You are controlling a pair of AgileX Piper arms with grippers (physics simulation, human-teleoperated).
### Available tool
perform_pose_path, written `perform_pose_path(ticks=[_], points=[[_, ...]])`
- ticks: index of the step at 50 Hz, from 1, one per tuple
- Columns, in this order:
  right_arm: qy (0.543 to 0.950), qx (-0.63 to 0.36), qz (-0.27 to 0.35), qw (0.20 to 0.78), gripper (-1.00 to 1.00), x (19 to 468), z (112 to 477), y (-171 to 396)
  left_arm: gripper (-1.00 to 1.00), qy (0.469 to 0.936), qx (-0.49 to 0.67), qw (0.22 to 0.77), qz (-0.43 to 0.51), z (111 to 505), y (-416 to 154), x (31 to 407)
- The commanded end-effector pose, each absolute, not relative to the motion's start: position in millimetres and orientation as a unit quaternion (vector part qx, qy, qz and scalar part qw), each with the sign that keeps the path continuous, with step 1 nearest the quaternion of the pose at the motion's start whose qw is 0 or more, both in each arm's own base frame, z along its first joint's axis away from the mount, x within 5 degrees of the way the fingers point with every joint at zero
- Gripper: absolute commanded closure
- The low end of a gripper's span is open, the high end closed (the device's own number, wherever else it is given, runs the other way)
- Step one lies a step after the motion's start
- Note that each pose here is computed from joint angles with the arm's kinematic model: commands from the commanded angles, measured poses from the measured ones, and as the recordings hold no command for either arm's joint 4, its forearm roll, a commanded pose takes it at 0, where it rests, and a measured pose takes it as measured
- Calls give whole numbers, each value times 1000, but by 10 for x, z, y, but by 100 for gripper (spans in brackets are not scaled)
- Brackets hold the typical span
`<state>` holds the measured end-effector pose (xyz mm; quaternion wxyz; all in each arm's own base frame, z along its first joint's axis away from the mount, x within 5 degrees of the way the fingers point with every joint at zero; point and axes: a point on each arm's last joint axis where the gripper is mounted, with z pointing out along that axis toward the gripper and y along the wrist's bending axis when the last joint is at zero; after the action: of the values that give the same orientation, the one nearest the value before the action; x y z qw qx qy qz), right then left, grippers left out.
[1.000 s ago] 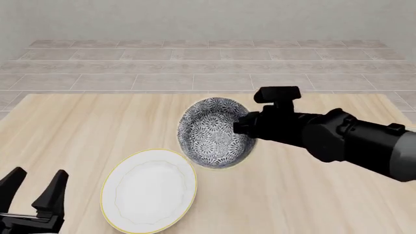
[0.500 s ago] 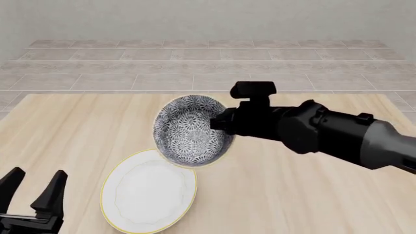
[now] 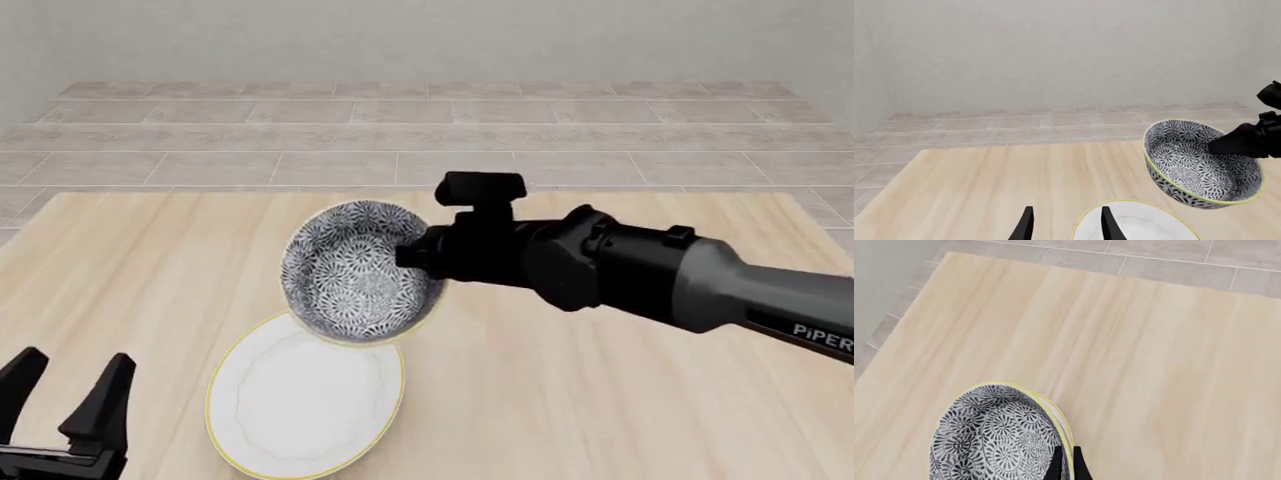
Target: Put the bowl on the plate.
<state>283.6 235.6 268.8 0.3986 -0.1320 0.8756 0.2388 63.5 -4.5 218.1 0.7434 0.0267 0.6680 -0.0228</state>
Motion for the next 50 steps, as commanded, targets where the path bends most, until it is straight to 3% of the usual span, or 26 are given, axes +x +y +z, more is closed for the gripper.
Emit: perform_pose_path(ticks=[1,50], points=[[878,-118,252,388,100,2908,2609,2500,-100,667,27,744,-23,2174,-43,609],[894,-104,260,349,100,3053,2011,2875,-100,667,27,745,-19,2167,-38,581]])
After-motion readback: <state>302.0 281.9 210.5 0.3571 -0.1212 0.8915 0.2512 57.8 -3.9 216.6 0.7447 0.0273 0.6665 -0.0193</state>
